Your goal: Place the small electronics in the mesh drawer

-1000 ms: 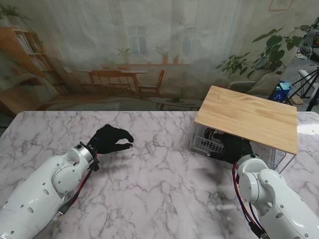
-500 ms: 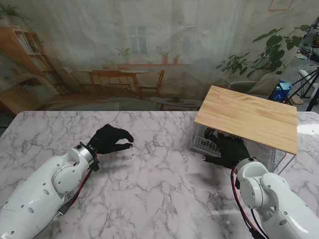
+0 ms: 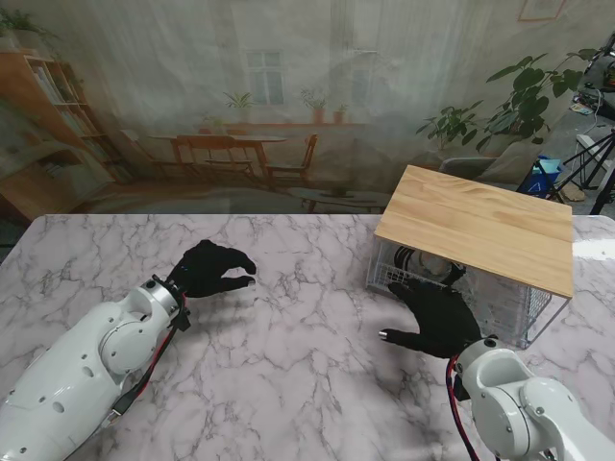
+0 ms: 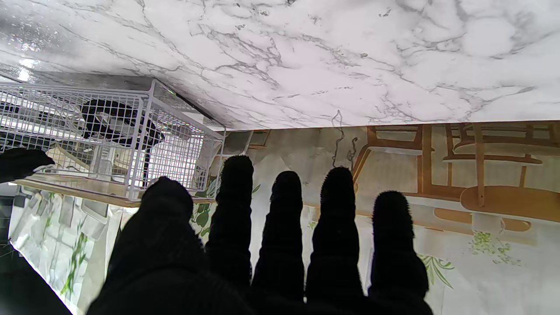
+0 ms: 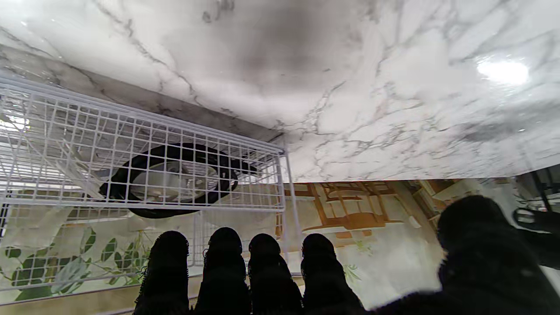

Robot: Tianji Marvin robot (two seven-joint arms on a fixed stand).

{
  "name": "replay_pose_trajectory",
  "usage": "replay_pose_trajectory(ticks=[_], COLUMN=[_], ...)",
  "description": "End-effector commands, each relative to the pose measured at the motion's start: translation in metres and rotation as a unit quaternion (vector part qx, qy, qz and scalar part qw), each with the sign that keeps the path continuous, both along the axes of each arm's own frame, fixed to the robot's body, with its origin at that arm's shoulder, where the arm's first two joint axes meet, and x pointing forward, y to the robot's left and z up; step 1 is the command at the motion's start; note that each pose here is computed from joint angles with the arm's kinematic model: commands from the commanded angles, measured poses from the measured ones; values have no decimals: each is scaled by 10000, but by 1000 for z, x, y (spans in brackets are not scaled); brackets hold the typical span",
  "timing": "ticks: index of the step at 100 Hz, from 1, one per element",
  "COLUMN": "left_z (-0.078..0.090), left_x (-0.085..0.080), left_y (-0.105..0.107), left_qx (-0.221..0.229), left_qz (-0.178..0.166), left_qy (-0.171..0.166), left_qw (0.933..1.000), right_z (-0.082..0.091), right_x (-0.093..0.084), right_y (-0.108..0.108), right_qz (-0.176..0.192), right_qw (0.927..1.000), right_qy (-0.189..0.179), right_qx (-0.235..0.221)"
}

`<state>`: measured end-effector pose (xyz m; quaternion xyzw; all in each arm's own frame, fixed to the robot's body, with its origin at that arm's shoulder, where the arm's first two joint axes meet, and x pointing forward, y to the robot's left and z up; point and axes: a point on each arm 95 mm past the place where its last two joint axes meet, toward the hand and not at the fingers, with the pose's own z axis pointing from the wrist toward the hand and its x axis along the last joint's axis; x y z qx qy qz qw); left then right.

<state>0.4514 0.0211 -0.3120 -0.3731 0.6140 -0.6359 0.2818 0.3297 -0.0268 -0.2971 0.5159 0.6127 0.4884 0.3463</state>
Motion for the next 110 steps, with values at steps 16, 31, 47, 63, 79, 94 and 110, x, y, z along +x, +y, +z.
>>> replay_pose_trajectory(ticks=[16,31,47,63,79,94,110], left_z=[2,20,35,37,31,10,-11], left_x=[-4,-18,-35,-46,-59,-74,-76], left_y=[-1,-7,-19,-30,-36,-35,-31], left_qx=[-136,-476,-1059,-1846,-2536,-3014,-2983], left_qz=[12,7,92,66,47,313,598], left_qy=[73,58,298,519,730,858,1130], left_qw=[9999,9988,9939,9814,9645,9491,9459], right_z=[11,33,57,60,43,19,-4], right_x=[-14,-16,-4,21,40,49,56], right_y=[11,24,46,69,87,92,87], right_qz=[231,343,468,511,668,852,734], right_qw=[9992,9937,9717,9395,9219,9153,9122], right_qy=[-86,-260,-896,-1108,-852,-770,-569], right_qx=[312,1036,2133,3199,3720,3860,3990])
